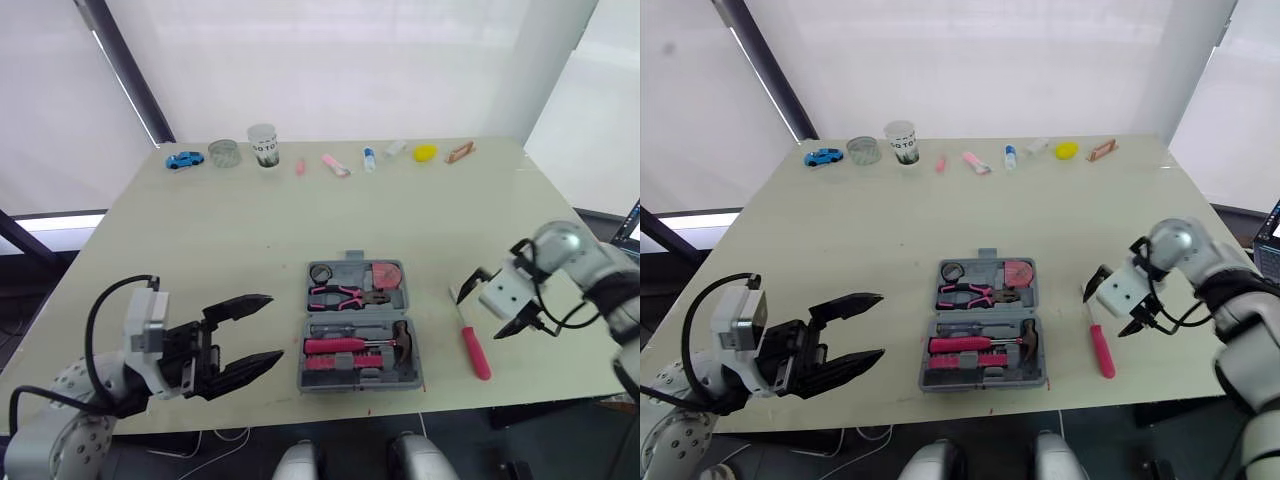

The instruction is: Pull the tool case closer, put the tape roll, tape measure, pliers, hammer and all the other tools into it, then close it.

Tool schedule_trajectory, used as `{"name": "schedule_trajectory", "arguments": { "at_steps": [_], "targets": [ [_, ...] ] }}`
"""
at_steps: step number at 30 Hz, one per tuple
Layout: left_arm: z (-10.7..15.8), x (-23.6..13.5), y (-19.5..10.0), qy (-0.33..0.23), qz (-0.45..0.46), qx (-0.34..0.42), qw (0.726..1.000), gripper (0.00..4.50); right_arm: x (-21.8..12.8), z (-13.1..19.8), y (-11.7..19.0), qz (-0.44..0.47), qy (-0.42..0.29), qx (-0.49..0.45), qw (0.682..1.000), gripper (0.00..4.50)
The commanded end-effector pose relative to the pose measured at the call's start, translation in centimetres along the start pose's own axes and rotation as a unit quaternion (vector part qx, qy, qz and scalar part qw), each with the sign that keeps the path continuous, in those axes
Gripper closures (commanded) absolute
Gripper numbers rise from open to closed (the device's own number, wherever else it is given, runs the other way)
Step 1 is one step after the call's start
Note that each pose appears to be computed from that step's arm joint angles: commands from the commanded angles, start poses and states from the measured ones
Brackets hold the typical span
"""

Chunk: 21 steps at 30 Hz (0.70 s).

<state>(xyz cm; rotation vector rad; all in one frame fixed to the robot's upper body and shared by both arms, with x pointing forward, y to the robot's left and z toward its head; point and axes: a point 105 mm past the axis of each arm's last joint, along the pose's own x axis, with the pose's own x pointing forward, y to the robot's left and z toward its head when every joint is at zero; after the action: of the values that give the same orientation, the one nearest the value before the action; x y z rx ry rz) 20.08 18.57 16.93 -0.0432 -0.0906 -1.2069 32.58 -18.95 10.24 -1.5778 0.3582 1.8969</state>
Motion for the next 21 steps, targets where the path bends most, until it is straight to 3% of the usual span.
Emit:
{"name": "schedule_trajectory", "arguments": {
  "at_steps": [1, 9, 19, 21],
  "targets": [
    [0.8, 0.1, -0.5, -0.003, -0.008, 0.017, 1.000, 0.00, 0.3, 0.2, -0.1, 0.032, 0.010, -0.067, 0.997, 0.09],
    [0.8, -0.7, -1.7, 0.007, -0.039, 0.013, 0.999, 0.00, 2.0, 0.3, 0.1, 0.094, 0.024, -0.103, 0.990, 0.09],
    [0.6, -1.8, -1.2, 0.041, -0.079, 0.012, 0.996, 0.00, 2.5, -0.7, -0.2, 0.090, 0.064, -0.105, 0.988, 0.09],
    [0.5, -1.9, -1.1, 0.045, -0.081, 0.014, 0.996, 0.00, 2.5, -0.8, -0.2, 0.091, 0.067, -0.106, 0.988, 0.59]
  ]
}}
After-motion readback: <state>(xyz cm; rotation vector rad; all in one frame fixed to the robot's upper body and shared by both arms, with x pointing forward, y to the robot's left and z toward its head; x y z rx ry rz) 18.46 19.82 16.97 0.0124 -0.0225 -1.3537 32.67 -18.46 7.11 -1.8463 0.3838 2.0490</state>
